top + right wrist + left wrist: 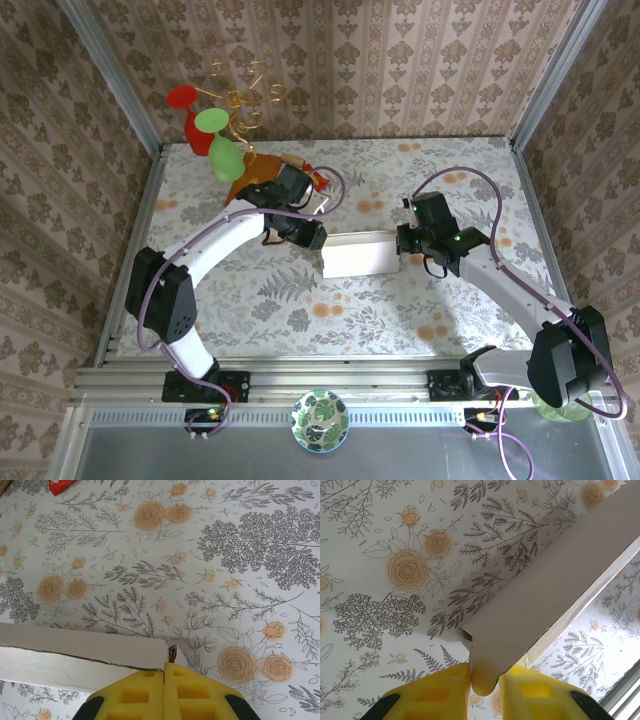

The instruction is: Fold the paper box

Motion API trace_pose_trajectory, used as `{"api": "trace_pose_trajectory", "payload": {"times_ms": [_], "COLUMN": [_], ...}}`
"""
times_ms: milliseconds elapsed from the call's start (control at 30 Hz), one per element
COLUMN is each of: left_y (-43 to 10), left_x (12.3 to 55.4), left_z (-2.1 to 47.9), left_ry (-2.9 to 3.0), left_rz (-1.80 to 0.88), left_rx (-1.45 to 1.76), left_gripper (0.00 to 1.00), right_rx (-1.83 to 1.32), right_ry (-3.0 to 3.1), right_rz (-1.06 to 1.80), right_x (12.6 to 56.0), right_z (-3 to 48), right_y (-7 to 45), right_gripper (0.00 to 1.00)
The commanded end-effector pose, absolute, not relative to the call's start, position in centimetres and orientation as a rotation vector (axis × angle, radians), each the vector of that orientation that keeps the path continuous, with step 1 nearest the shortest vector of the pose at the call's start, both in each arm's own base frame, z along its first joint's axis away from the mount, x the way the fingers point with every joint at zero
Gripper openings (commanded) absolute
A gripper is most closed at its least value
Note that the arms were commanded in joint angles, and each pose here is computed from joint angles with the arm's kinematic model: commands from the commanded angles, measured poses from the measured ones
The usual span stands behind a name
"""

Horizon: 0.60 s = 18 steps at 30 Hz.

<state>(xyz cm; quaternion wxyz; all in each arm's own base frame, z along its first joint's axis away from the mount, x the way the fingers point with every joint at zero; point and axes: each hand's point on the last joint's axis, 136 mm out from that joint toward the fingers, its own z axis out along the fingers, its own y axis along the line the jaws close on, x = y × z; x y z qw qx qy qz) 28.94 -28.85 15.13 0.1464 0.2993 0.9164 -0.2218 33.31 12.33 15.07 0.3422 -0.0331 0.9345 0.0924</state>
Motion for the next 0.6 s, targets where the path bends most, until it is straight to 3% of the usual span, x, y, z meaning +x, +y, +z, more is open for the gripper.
{"api": "trace_pose_trajectory", "payload": {"times_ms": [0, 133, 567], "left_y": [-29.32, -29.53, -29.68], "left_x": [29.11, 29.19, 28.82], "left_z": [16.08, 16.38, 16.53], "left_ry": [2.625, 2.627, 2.648], "left_rz": [-0.664, -0.678, -0.690], "left_rx": [0.863, 0.855, 0.856], "left_gripper": [0.21, 0.17, 0.19], "right_rx": [-0.085, -0.084, -0.081], "right_ry": [2.539, 2.541, 2.543], "right_rz": [0.184, 0.184, 0.181], "right_x": [31.57, 31.53, 31.64], "right_z": [12.69, 12.62, 12.53], "right_y": [11.66, 11.63, 11.63], "right_gripper": [0.00, 0.00, 0.00]}}
